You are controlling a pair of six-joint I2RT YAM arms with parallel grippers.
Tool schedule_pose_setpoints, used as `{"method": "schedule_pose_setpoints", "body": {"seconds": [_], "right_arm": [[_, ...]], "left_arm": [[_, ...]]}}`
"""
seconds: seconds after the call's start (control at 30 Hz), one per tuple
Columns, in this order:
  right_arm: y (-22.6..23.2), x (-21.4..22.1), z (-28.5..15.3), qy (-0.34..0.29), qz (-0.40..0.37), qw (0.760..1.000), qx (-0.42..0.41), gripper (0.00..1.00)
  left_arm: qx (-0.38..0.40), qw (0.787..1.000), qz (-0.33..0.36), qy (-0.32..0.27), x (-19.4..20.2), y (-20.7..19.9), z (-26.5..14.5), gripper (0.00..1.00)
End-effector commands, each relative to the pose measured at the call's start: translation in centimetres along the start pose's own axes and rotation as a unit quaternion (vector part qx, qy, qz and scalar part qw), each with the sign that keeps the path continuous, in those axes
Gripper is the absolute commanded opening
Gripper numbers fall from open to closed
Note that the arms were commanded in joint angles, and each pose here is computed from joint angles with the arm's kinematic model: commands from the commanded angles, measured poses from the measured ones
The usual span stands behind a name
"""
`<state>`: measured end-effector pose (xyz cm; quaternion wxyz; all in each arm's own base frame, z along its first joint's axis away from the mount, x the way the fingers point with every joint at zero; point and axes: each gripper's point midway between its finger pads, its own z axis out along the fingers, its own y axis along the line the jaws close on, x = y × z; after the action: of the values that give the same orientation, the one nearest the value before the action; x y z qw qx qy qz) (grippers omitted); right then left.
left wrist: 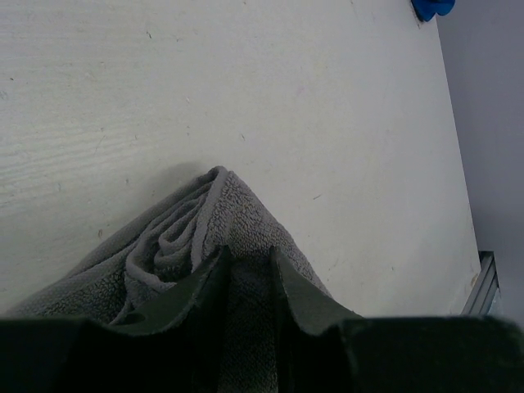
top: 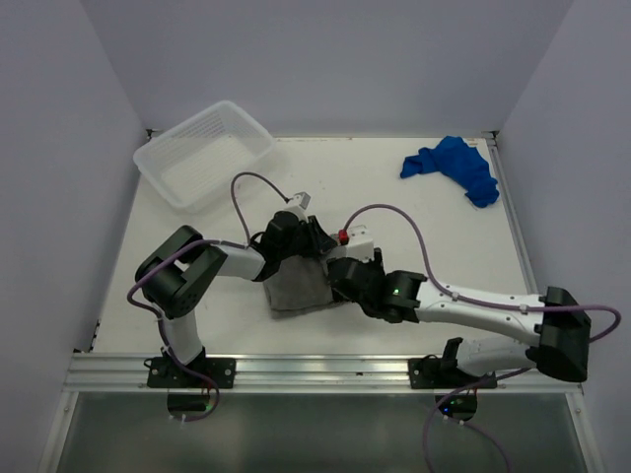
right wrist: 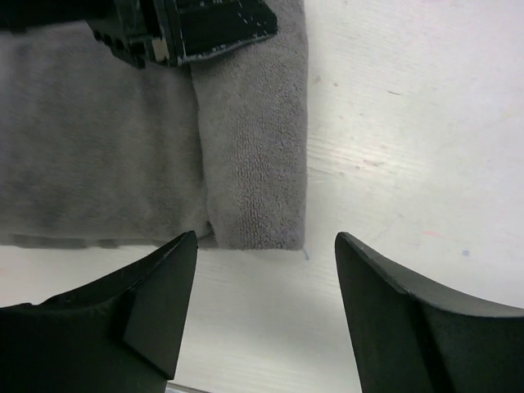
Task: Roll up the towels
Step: Roll the towel
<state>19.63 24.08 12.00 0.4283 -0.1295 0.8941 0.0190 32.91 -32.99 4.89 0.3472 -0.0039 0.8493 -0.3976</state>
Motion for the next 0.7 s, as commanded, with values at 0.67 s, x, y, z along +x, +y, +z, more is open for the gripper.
{"method": "schedule_pose_setpoints", "body": {"seconds": [0.67], "right_arm": [[2.3,2.8,4.8,0.097,0.344,0.901,-0.247,0.72]], "left_arm": [[-0.084,0.995,0.002,0.053,5.0,5.6,-2.8,0.31]]}}
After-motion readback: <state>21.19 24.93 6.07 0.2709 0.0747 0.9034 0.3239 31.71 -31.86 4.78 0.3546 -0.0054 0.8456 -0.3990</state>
